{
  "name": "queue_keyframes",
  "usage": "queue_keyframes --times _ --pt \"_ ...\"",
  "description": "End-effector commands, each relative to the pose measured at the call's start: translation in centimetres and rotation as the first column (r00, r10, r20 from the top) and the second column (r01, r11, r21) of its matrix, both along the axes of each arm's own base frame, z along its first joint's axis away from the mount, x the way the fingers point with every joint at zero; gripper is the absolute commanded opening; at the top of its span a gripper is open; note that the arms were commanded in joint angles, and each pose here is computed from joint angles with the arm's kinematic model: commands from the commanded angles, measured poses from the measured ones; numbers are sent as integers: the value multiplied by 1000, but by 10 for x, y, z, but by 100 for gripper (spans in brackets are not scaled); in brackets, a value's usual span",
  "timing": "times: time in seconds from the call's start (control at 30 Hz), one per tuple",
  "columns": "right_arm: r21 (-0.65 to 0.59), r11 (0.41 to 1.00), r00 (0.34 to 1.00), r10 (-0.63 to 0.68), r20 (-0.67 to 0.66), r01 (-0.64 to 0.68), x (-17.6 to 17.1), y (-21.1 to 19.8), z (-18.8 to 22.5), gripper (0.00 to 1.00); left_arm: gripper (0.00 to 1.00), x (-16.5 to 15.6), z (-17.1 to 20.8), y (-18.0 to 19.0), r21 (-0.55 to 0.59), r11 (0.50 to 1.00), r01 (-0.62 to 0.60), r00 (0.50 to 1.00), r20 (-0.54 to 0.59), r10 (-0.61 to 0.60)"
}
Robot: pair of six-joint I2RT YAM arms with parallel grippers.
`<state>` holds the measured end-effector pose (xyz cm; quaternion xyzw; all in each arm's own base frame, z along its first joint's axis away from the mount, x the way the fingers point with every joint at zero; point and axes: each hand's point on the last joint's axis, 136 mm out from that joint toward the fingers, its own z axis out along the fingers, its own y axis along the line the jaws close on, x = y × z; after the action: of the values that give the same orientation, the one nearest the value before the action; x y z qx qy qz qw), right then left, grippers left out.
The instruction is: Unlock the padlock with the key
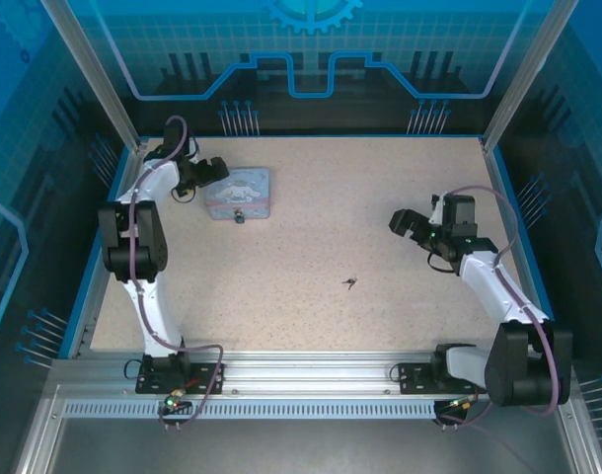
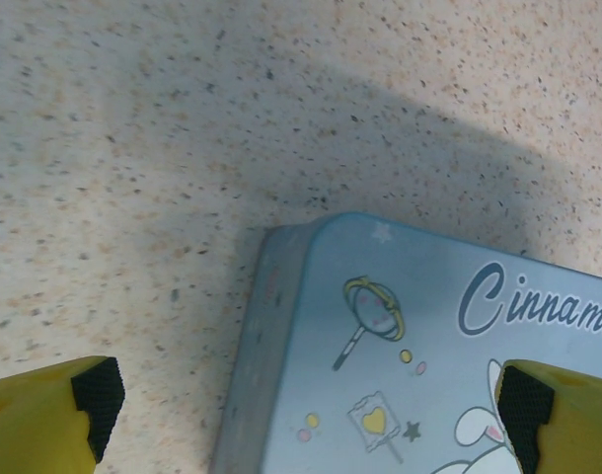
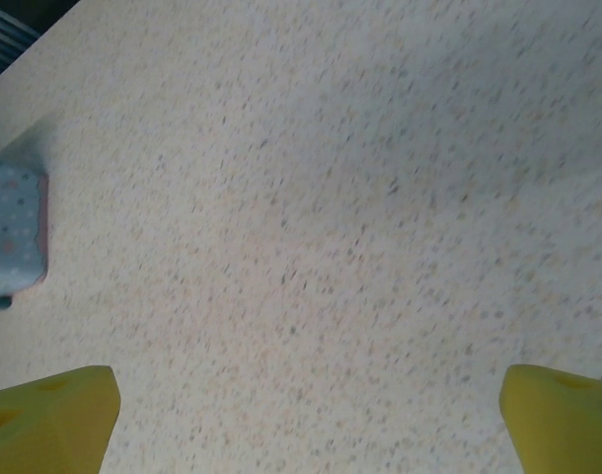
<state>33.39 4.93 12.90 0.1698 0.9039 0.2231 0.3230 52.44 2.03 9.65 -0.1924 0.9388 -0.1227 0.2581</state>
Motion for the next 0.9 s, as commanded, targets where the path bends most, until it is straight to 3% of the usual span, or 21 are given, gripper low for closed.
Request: queue_keyframes --times 0.0,0.23,0.37,0.53,0.67,0.87 --pt "74 996 999 45 -4 -44 -11 17 0 100 99 8 1 -30 -74 995 65 998 -6 -66" --pt "57 998 999 18 -30 -16 -20 16 -1 100 99 9 4 -112 -100 954 282 959 27 -281" --pt "74 997 1000 -5 -16 7 -18 16 3 100 99 -13 11 -174 -66 890 452 892 25 -451" --pt "83 997 1000 2 -7 -1 -4 23 12 100 99 -47 24 -231 -68 824 562 827 41 -561" --pt "109 994 1000 16 -13 -15 16 34 17 100 99 -69 31 -252 -85 807 585 811 42 -583" --pt "129 989 997 75 -35 -70 49 68 20 100 99 -88 26 -256 -155 806 571 818 34 -574"
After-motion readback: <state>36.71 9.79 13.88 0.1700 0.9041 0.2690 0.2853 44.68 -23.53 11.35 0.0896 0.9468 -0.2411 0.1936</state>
